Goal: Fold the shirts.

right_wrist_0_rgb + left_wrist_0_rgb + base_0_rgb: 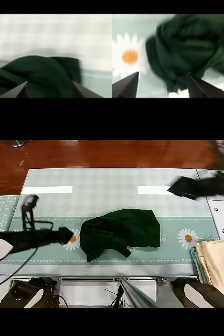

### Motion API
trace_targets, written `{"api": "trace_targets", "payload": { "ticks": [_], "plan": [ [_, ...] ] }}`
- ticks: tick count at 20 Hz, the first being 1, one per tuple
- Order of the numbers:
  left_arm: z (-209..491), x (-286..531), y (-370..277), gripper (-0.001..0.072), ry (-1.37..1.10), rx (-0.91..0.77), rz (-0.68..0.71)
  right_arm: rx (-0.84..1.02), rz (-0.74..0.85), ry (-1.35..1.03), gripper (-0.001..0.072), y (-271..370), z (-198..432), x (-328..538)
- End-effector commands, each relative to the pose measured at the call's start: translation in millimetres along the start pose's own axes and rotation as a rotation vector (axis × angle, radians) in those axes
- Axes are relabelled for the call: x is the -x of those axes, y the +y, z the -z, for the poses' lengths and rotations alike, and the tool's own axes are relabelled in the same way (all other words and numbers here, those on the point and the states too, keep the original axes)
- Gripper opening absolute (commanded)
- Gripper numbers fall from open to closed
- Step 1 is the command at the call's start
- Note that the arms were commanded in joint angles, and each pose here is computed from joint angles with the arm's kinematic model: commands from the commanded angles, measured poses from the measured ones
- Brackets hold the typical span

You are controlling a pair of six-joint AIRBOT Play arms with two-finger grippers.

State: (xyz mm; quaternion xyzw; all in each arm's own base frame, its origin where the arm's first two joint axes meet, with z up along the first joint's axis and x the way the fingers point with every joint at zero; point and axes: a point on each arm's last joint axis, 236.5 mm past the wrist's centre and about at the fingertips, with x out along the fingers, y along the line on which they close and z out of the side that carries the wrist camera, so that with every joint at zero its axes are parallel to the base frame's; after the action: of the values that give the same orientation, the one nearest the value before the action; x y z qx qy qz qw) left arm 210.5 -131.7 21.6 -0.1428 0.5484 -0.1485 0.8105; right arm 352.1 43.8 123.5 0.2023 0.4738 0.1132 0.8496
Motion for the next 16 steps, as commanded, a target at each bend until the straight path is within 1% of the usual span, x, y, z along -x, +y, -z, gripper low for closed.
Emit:
{"api": "trace_targets", "payload": {
  "ticks": [1, 3, 4, 7, 9, 11, 13, 16],
  "plan": [
    [49, -39, -7, 0.0701, 0.128, 0.112, 0.112, -0.358, 0.093, -0.095, 0.0616, -90, 49, 16],
    [59, -62, -15, 0.0701, 0.137, 0.225, 0.193, -0.417, 0.004, -0.051, 0.0616, -81, 85, -14],
    [63, -68, -26, 0.0701, 0.156, 0.233, 0.256, -0.424, -0.027, -0.005, 0.0616, -76, 103, -28],
    [68, -72, -66, 0.0701, 0.207, 0.159, 0.459, -0.416, -0.038, 0.088, 0.0616, -72, 139, -48],
    [66, -80, -84, 0.0701, 0.204, 0.112, 0.540, -0.418, -0.039, 0.102, 0.0616, -73, 145, -51],
    [63, -94, -92, 0.0701, 0.205, 0.085, 0.551, -0.415, -0.040, 0.105, 0.0616, -73, 146, -51],
    [59, -111, -96, 0.0701, 0.217, 0.054, 0.525, -0.410, -0.043, 0.111, 0.0616, -72, 148, -51],
    [51, -128, -121, 0.0699, 0.262, -0.017, 0.537, -0.405, -0.046, 0.121, 0.0616, -71, 150, -51]
  ]
}}
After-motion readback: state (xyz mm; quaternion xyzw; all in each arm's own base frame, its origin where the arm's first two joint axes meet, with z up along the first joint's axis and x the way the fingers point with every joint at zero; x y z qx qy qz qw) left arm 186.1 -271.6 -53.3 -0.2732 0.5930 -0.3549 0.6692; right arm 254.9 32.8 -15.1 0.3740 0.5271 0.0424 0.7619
